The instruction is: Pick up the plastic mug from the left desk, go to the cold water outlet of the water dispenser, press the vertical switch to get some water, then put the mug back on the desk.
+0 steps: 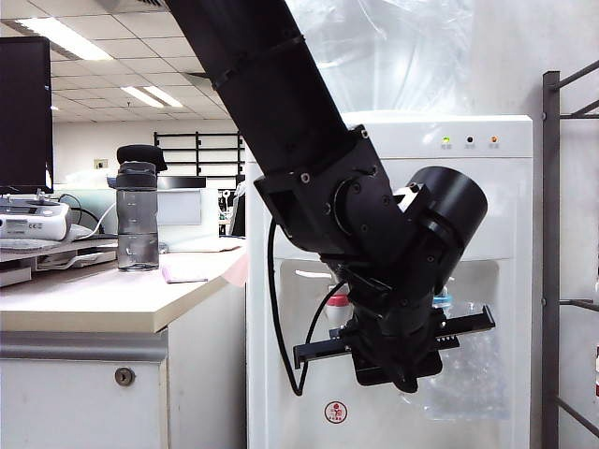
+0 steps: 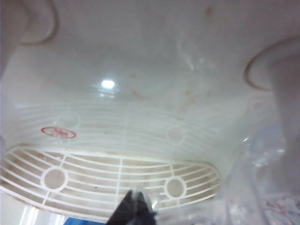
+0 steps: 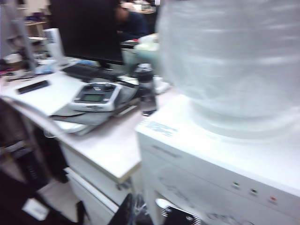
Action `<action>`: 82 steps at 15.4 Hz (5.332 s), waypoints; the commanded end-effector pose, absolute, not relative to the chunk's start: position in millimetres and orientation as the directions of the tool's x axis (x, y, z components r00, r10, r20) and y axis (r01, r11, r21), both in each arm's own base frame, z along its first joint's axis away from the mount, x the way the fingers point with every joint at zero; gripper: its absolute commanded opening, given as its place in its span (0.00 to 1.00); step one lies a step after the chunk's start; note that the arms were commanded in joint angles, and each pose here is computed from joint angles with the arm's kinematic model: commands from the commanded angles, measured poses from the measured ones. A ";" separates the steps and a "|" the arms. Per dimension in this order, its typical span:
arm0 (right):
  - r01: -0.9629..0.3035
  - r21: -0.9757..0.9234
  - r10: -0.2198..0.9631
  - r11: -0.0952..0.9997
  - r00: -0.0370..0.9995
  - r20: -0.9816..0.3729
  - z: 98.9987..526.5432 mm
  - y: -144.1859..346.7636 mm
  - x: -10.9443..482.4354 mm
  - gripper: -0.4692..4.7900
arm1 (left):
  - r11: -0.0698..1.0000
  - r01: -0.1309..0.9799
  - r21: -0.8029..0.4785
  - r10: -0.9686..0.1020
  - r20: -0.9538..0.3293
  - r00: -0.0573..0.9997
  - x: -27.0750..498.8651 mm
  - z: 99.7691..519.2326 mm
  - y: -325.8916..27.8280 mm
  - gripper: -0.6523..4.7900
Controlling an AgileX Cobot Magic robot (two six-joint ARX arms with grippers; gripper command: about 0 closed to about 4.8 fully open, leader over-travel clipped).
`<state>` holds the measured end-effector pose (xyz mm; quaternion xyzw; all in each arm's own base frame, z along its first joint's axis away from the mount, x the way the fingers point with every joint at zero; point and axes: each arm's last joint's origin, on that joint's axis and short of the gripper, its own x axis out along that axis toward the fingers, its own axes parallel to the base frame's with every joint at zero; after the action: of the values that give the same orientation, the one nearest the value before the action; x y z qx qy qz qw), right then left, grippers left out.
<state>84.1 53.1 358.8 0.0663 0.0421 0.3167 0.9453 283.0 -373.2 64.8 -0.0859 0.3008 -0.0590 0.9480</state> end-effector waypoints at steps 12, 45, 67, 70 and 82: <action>-0.433 0.286 0.519 0.855 0.696 -0.497 299.5 63.0 177.1 0.09 | 0.967 0.062 -0.247 -0.187 -0.524 0.831 287.8 78.4 -375.8 0.11; -0.188 0.644 0.636 0.742 0.501 -0.586 191.5 64.7 289.6 0.09 | 0.959 0.089 -0.270 -0.226 -0.534 0.815 288.2 78.7 -376.9 0.11; -0.850 -0.216 0.638 0.480 0.507 -0.580 210.1 62.8 276.3 0.16 | 0.959 0.089 -0.270 -0.226 -0.535 0.814 288.2 78.7 -376.9 0.11; -0.865 -0.339 0.637 0.371 0.502 -0.584 209.6 62.9 275.8 0.15 | 0.959 0.088 -0.270 -0.225 -0.535 0.815 288.2 78.7 -376.9 0.11; -0.824 -0.511 0.626 0.243 0.536 -0.566 212.0 62.6 278.7 0.12 | 0.959 0.088 -0.271 -0.226 -0.534 0.815 288.3 78.8 -376.8 0.11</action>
<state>277.5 61.4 208.4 -0.4006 0.1459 0.4608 0.7784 282.9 -374.4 66.1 -0.0916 0.3156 -0.0793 0.9411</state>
